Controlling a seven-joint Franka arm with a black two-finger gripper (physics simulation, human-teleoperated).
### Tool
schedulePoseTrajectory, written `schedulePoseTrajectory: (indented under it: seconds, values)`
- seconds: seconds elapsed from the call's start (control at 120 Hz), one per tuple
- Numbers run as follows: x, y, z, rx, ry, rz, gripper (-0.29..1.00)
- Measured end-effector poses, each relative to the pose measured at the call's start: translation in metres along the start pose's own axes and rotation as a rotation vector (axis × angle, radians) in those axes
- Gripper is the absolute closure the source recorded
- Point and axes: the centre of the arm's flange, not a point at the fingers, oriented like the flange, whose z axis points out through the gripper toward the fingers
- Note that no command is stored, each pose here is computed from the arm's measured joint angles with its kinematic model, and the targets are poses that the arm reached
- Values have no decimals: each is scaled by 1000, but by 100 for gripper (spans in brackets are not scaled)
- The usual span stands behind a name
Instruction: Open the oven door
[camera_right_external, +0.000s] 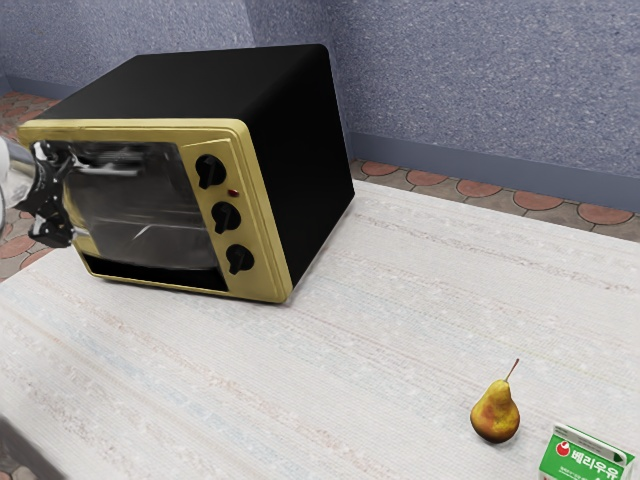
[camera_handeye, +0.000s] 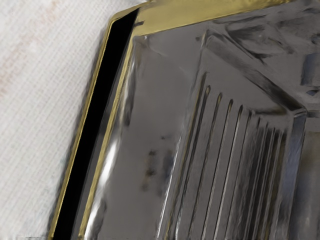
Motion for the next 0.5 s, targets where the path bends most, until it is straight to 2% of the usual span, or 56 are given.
schedulePoseTrajectory:
  seconds: [0.142,0.217,0.267,0.317,0.367,0.4,0.425,0.45,0.5]
  values:
    - [-4,-83,-52,-6,27,-12,0]
    - [0,-152,-104,-80,86,-11,1]
    - [-9,-172,-126,-126,111,15,1]
    - [-60,-154,-142,-145,113,137,1]
    - [-152,-68,-193,-186,2,311,1]
    - [-245,3,-243,-202,-122,475,1]
    - [-299,22,-264,-178,-220,580,1]
    - [-331,30,-270,-134,-296,655,1]
    - [-355,32,-241,1,-337,743,1]
